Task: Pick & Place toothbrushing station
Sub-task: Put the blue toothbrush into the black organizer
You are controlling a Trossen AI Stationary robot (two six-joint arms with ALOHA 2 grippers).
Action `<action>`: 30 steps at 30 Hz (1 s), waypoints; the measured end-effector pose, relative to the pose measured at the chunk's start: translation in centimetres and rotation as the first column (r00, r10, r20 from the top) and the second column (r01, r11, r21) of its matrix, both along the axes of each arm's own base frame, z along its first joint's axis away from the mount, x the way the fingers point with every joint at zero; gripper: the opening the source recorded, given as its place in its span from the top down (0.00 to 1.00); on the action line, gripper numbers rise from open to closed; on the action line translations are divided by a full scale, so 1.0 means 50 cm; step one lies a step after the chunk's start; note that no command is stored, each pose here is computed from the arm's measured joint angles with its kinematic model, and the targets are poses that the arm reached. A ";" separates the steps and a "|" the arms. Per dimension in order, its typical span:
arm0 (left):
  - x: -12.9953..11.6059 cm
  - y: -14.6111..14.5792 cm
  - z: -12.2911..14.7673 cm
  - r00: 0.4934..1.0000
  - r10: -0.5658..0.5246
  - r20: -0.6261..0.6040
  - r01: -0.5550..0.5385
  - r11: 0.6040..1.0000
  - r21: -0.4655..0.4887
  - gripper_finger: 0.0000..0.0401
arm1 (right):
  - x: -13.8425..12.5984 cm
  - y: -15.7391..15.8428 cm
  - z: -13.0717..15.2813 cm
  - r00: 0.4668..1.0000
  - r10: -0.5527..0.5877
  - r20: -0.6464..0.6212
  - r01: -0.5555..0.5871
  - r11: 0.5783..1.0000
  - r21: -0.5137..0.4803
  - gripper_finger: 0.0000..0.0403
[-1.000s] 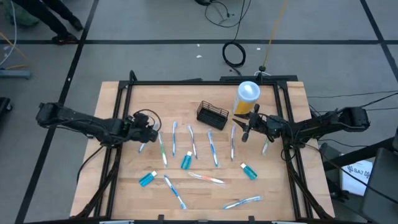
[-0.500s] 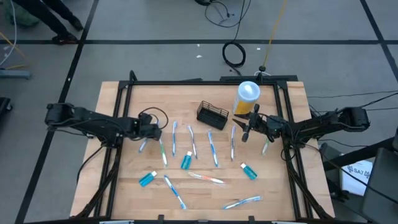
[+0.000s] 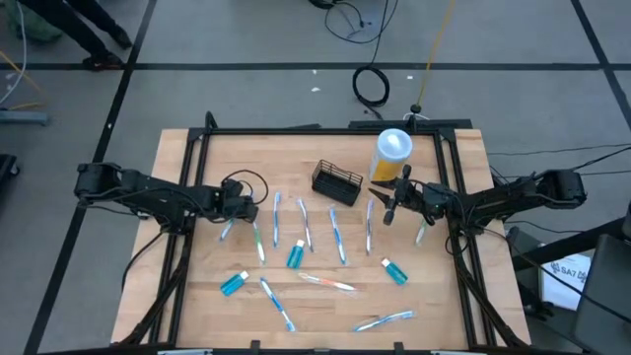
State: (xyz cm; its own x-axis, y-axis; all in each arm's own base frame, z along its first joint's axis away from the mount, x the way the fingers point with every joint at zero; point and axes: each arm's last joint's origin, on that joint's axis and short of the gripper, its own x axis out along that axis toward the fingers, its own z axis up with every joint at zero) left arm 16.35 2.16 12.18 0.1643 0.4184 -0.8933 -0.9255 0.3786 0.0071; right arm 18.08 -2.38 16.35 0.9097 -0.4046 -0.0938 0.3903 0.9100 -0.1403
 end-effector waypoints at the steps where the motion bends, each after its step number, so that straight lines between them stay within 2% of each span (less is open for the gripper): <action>1: 0.001 0.000 0.000 1.000 0.000 0.006 0.000 1.000 0.000 0.84 | 0.000 0.000 0.000 1.000 0.000 0.000 0.000 1.000 0.000 0.77; 6: 0.009 0.000 0.001 0.999 -0.014 0.043 0.014 1.000 -0.006 0.97 | 0.000 0.000 0.000 1.000 0.000 -0.001 0.000 1.000 0.000 0.77; 12: 0.012 0.000 0.002 0.998 -0.024 0.061 0.025 1.000 -0.011 0.94 | 0.000 0.000 0.000 1.000 0.001 0.000 -0.001 1.000 0.000 0.77; 16: 0.014 0.000 0.003 0.997 -0.044 0.058 0.044 0.999 0.008 0.98 | 0.000 0.000 0.000 1.000 0.000 0.000 0.000 1.000 0.000 0.77; 20: 0.016 0.003 0.019 0.992 -0.063 0.109 0.056 0.996 0.070 0.97 | 0.000 0.000 0.000 1.000 0.000 0.000 0.000 1.000 0.000 0.77; 23: 0.022 0.003 0.033 0.981 -0.124 0.152 0.108 0.988 0.107 0.98 | 0.000 0.000 0.000 1.000 0.000 0.000 0.000 1.000 0.000 0.77; 27: 0.035 0.005 0.068 0.938 -0.219 0.270 0.168 0.965 0.199 0.98 | 0.000 0.000 0.000 1.000 0.000 0.000 0.000 1.000 0.000 0.77; 30: 0.045 0.006 0.101 0.884 -0.312 0.349 0.208 0.930 0.304 0.98 | 0.000 0.000 0.000 1.000 0.000 0.000 0.000 1.000 0.000 0.77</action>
State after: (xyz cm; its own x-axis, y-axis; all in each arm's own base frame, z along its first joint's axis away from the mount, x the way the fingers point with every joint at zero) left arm 18.62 2.46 17.23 0.6066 0.5133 -0.6071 -0.7424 0.6390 -0.2014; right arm 18.08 -2.37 16.36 0.9098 -0.4043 -0.0938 0.3899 0.9101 -0.1407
